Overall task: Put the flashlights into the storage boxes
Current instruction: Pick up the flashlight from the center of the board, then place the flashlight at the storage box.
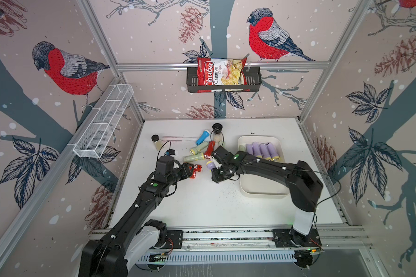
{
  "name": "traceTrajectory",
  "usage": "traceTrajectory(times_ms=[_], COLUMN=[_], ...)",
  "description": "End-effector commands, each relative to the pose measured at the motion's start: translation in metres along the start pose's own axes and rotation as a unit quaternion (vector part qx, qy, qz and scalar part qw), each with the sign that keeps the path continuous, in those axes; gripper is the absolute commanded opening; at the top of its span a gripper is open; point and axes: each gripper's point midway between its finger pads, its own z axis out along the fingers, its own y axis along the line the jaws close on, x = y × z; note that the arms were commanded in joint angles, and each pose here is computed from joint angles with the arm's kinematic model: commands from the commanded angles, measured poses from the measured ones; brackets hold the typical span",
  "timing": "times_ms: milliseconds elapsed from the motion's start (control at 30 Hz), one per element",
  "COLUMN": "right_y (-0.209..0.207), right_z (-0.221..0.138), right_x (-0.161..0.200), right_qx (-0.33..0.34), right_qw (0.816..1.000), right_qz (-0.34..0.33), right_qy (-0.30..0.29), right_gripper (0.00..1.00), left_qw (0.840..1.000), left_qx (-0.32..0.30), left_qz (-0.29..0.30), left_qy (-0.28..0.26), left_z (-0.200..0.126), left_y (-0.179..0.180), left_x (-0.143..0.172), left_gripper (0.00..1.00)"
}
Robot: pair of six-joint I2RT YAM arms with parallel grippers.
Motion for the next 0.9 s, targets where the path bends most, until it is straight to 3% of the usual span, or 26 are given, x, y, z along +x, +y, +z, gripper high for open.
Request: traceTrajectory(times_ms=[0, 233, 433, 633, 867], right_y=[0.001, -0.065, -0.132, -0.165, -0.159], right_z=[-0.028, -0.091, -0.118, -0.116, -0.091], right_x=[-0.017, -0.014, 0.017, 0.056, 0.065], right_qx=[-0.032, -0.038, -0.039, -0.034, -0.074], right_qw=[0.998, 0.987, 0.975, 0.968, 0.966], right_qz=[0.026, 0.099, 0.171, 0.214, 0.228], right_qy=[-0.051, -0.118, -0.139, -0.126, -0.101], right_gripper=[0.33, 0.33, 0.33, 0.33, 0.33], left_qw=[0.999, 0.996, 0.988, 0.982, 0.981], left_qx=[0.017, 0.055, 0.094, 0.117, 0.126], left_qz=[0.032, 0.070, 0.109, 0.122, 0.120], left_qy=[-0.013, 0.009, 0.047, 0.080, 0.089], left_z=[0.010, 0.040, 0.071, 0.093, 0.108], left_y=[-0.021, -0.072, -0.125, -0.152, -0.157], left_x=[-0.010, 0.002, 0.024, 0.047, 0.053], left_gripper=[0.58, 0.58, 0.58, 0.58, 0.58])
